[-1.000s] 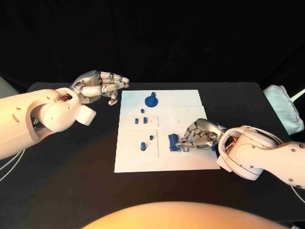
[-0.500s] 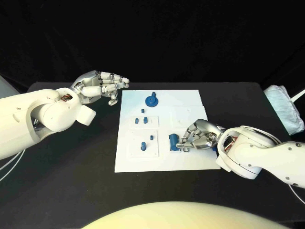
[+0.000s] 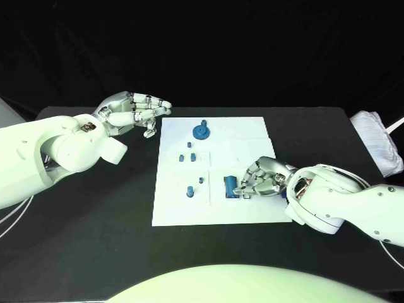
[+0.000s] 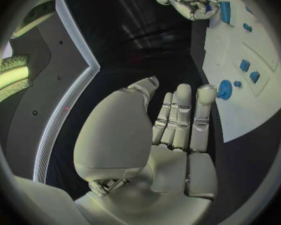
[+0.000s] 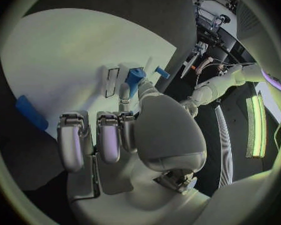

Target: Assemble the parts on the task board

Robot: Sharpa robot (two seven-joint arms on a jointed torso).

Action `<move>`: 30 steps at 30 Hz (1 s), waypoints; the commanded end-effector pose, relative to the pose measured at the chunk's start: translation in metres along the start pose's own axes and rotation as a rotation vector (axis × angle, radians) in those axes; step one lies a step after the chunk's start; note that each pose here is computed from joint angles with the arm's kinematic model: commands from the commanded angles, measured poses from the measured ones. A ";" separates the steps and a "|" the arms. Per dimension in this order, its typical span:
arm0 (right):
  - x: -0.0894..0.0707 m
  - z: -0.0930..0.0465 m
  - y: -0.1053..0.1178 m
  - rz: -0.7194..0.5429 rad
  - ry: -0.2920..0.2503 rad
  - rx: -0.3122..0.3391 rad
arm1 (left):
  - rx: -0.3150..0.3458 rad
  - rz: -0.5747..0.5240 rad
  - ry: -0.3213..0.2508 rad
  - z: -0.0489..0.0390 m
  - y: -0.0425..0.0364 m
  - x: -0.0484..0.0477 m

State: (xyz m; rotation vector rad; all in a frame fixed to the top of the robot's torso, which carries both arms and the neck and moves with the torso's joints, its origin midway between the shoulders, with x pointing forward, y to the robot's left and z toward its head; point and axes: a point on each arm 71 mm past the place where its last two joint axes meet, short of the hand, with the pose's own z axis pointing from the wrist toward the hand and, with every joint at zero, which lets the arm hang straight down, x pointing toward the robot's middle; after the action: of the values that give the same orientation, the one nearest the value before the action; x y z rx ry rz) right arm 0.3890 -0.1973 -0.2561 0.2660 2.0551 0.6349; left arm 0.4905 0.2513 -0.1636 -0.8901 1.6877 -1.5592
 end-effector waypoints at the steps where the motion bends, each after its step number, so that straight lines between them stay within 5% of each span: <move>1: 0.002 0.000 0.001 -0.022 0.018 -0.007 | 0.005 -0.011 0.018 0.0003 -0.0006 0.0022; 30: 0.005 -0.003 0.008 -0.025 0.040 -0.068 | 0.001 -0.010 0.015 -0.0006 -0.0002 0.0008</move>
State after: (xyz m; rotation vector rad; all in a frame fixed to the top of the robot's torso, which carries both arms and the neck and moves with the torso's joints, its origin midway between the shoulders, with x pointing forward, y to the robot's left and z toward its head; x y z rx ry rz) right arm 0.3837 -0.1911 -0.2536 0.2257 2.0610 0.6845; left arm 0.4903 0.2527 -0.1638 -0.8928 1.6901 -1.5553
